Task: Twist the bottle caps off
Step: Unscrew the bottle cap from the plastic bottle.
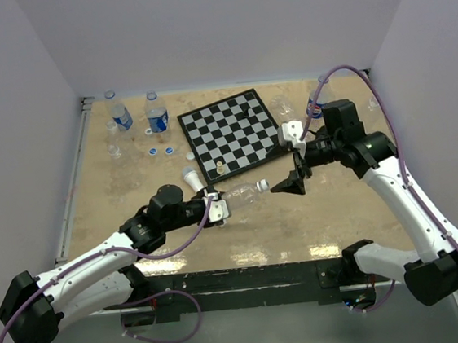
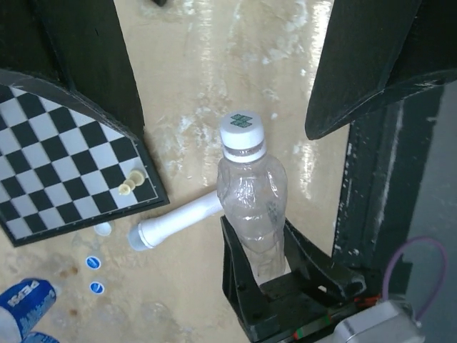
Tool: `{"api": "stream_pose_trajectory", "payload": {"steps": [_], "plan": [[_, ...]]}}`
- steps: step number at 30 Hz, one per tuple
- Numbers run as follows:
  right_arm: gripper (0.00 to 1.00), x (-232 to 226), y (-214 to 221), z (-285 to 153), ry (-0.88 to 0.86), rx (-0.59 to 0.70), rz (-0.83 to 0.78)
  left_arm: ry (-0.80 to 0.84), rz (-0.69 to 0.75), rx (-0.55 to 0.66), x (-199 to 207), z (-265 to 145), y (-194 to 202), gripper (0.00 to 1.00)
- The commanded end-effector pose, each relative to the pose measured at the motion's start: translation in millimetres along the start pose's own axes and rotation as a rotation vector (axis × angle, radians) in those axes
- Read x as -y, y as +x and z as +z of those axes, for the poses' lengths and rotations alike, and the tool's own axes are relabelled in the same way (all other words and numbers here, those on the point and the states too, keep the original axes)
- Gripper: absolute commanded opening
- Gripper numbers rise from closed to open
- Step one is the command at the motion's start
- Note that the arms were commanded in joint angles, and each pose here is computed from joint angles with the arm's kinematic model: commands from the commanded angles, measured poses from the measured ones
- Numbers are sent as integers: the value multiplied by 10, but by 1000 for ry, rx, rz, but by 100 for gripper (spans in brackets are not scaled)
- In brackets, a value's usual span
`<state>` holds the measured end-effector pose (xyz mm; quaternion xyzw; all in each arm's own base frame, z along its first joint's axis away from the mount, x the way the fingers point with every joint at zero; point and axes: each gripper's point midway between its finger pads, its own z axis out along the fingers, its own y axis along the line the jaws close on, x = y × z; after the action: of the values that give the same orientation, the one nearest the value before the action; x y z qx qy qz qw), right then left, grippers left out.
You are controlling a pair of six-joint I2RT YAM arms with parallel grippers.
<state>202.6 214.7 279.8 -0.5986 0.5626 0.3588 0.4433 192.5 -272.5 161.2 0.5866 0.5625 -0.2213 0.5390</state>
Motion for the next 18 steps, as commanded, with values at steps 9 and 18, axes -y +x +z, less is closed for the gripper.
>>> {"api": "stream_pose_trajectory", "payload": {"steps": [9,18], "plan": [[84,-12,215,174,-34,-47,337,-39,15,62,-121,-13,-183,3],[62,-50,282,297,-84,-62,398,-44,19,64,-131,-19,-196,3]]}}
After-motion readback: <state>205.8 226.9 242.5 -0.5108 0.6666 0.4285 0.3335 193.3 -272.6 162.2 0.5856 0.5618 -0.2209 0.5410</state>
